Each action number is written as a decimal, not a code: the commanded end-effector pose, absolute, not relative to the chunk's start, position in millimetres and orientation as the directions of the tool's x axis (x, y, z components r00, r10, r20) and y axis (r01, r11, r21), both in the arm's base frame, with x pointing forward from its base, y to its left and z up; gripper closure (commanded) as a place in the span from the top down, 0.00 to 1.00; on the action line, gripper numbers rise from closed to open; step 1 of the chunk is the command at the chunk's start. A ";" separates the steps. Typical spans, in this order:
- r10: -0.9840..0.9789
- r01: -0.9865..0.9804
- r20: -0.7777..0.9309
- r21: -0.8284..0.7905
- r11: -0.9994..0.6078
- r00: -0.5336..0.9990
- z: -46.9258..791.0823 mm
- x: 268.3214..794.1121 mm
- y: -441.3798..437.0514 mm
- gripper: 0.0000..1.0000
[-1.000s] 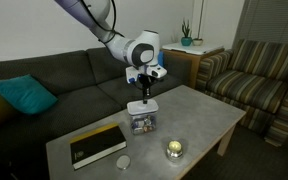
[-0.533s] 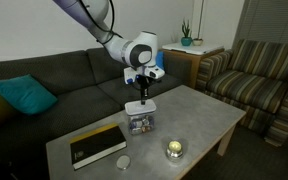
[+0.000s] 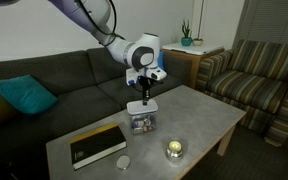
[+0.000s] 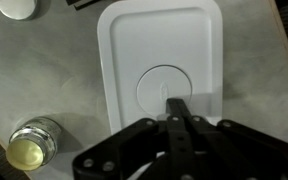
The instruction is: Place the lid on the container and push the button
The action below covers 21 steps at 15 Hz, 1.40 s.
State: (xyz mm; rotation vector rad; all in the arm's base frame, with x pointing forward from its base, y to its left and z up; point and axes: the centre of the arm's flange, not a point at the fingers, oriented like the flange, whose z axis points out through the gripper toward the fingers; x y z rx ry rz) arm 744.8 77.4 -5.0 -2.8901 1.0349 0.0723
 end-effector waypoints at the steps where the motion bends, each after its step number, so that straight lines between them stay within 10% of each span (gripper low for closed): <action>1: -0.644 -0.648 -0.087 -0.028 -0.761 0.760 -74.0 750.7 66.7 0.00; 21: -0.652 -0.654 -0.069 -0.022 -0.756 0.755 -1.4 737.4 69.8 0.00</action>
